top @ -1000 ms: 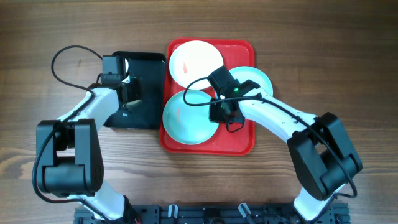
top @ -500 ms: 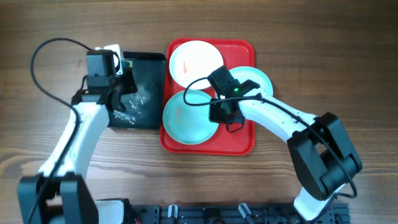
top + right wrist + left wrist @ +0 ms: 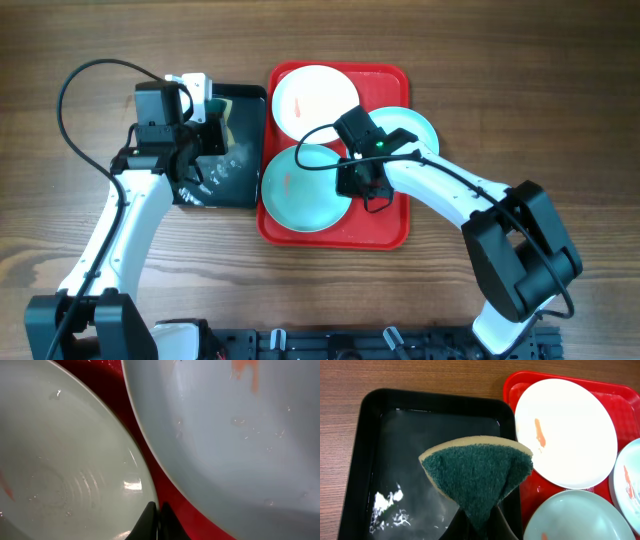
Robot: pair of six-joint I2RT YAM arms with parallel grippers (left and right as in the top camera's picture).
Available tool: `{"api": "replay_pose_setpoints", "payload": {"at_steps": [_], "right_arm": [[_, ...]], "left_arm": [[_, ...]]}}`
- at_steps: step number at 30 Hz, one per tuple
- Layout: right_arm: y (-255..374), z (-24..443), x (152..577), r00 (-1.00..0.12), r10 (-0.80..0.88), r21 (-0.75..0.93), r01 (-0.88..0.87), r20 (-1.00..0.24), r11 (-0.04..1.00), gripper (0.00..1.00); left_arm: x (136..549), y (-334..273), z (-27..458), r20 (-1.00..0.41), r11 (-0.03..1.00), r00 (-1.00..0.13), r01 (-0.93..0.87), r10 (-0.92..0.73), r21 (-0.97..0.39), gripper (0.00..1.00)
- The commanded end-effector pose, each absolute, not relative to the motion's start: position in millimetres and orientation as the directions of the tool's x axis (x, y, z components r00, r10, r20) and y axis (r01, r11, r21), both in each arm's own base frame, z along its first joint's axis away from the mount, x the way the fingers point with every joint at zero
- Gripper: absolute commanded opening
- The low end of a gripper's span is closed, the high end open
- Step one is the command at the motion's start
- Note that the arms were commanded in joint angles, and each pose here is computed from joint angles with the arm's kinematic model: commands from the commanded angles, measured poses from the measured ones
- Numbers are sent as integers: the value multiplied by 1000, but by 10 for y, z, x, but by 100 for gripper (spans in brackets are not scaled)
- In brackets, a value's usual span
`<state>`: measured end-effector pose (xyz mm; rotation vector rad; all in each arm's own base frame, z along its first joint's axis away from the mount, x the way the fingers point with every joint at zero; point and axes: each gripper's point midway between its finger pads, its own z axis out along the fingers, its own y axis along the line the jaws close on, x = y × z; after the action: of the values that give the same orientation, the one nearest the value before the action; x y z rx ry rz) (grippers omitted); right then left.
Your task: Clean dirty plates on tray and stack at the side
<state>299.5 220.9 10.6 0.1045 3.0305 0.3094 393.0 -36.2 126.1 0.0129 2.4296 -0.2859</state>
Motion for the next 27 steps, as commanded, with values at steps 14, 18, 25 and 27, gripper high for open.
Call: {"api": "replay_pose_setpoints", "payload": {"at_steps": [14, 18, 25, 27], "right_arm": [[2133, 9, 2969, -994, 59, 157, 45, -87, 987, 4], [2136, 10, 2973, -994, 60, 159, 45, -88, 986, 4], [2136, 10, 2973, -994, 60, 159, 45, -89, 986, 4], [2137, 11, 2975, -994, 60, 160, 45, -89, 986, 4]], "left_arm": [[3930, -392, 1341, -643, 968, -759, 75, -101, -241, 4], [3921, -392, 1318, -636, 968, -765, 73, -101, -241, 4], [3892, -393, 1211, -605, 967, -790, 64, -102, -245, 4], [3883, -394, 1176, -595, 967, -797, 60, -102, -247, 5]]}}
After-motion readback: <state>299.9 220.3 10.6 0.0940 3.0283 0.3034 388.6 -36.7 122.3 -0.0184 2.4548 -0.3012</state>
